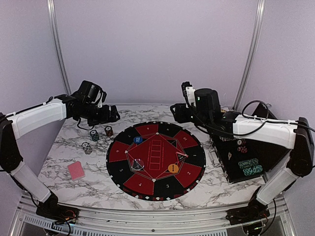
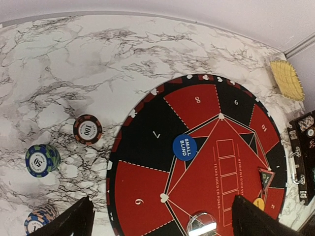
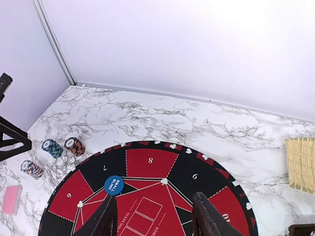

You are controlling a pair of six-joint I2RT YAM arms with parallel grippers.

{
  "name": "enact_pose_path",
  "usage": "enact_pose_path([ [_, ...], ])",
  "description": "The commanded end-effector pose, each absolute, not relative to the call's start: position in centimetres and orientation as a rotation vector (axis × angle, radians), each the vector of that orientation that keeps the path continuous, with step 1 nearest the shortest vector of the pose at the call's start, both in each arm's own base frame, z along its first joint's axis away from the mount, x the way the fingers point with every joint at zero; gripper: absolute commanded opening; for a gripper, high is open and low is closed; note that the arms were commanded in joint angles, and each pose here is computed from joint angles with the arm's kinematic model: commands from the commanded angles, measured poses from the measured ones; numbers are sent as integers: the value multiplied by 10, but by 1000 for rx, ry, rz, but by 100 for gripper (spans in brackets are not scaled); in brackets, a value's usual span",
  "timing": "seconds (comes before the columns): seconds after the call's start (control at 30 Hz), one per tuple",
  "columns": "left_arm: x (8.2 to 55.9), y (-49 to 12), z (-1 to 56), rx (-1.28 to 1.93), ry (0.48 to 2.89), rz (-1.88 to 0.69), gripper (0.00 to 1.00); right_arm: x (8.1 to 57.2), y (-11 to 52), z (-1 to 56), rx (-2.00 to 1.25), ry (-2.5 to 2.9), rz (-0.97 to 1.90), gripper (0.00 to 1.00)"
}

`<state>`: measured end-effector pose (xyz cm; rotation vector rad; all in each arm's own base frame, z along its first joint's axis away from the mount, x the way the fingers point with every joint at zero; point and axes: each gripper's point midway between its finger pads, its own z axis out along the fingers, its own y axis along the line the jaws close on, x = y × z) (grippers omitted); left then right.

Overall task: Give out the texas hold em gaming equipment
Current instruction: Pick up the pile of poker chips from the pile of poker chips.

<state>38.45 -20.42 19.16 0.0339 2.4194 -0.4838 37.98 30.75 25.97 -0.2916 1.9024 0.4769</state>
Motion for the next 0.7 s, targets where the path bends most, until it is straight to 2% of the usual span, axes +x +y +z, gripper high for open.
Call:
enact_pose_path([
  [0.0, 391, -187, 180, 53, 2499, -290, 99, 382, 306, 295, -320, 1801, 475, 51],
  [0.4, 407, -178, 163, 87, 2602, -165, 97, 379, 325, 272, -444, 1871, 500, 51],
  [0.67, 431, -174, 139, 97, 2679, -126, 87, 378, 323, 261, -438, 1903, 501, 51],
])
